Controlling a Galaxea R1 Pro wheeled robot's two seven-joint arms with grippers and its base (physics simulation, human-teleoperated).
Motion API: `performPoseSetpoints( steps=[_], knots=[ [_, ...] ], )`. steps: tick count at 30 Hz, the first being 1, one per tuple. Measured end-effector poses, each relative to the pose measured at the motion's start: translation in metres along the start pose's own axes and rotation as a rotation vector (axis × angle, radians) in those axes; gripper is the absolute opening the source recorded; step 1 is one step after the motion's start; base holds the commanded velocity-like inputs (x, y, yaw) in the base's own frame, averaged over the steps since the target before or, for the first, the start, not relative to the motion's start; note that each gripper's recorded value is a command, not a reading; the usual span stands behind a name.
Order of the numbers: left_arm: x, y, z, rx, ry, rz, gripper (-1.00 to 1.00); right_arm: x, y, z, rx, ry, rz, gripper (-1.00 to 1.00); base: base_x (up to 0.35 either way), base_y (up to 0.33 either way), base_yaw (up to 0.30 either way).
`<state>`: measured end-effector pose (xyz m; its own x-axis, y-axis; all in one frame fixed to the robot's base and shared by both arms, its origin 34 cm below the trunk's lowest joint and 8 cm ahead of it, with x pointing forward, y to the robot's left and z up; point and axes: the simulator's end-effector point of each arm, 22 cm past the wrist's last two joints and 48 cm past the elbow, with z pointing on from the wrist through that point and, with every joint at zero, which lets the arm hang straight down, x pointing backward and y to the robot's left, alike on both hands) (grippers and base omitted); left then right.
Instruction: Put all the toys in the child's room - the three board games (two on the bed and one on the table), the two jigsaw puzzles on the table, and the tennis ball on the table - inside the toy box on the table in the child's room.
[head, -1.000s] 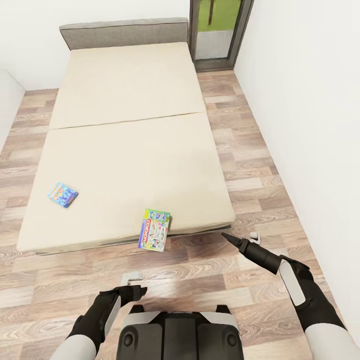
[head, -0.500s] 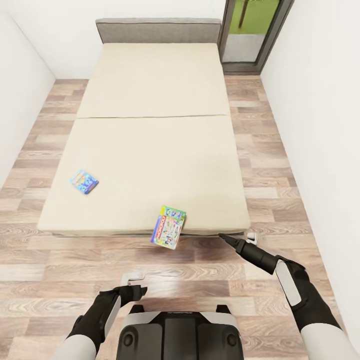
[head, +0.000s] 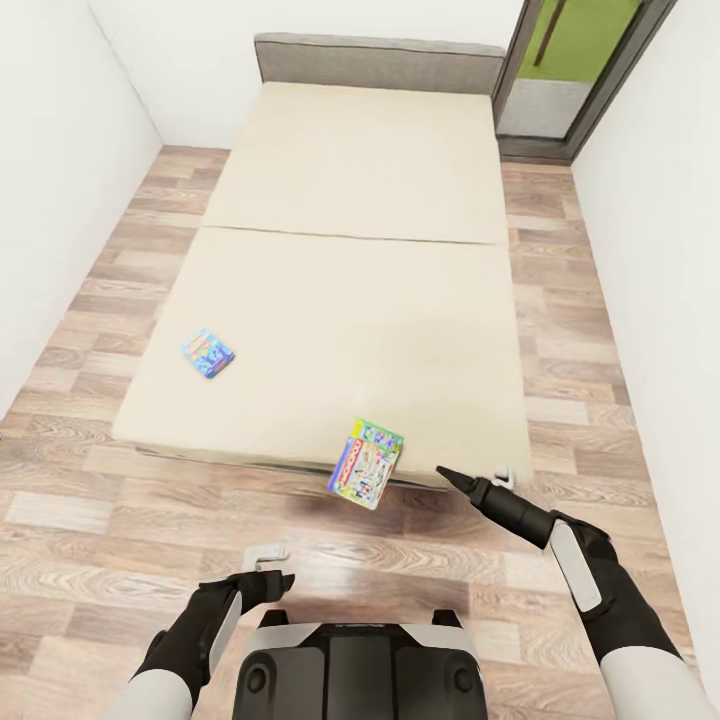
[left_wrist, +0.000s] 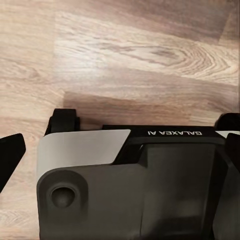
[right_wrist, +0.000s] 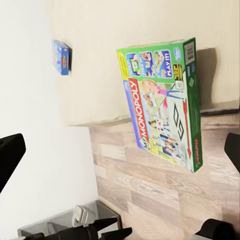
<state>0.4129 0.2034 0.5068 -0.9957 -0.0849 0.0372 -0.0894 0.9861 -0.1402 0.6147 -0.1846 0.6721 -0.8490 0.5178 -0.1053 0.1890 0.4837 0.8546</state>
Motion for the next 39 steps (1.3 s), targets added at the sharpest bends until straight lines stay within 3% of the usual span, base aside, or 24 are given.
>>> performPoseSetpoints(
  steps=[30,39],
  knots=[
    [-0.007,-0.002,-0.005,0.003,-0.013,0.006,1.00,-0.005,0.009,-0.001,-0.010,-0.007,-0.014,1.00,0.013,-0.101,-0.069],
    [-0.009,0.001,-0.006,-0.001,-0.016,0.003,1.00,-0.011,0.018,0.000,-0.020,-0.010,-0.046,1.00,0.000,-0.002,-0.001]
  ],
)
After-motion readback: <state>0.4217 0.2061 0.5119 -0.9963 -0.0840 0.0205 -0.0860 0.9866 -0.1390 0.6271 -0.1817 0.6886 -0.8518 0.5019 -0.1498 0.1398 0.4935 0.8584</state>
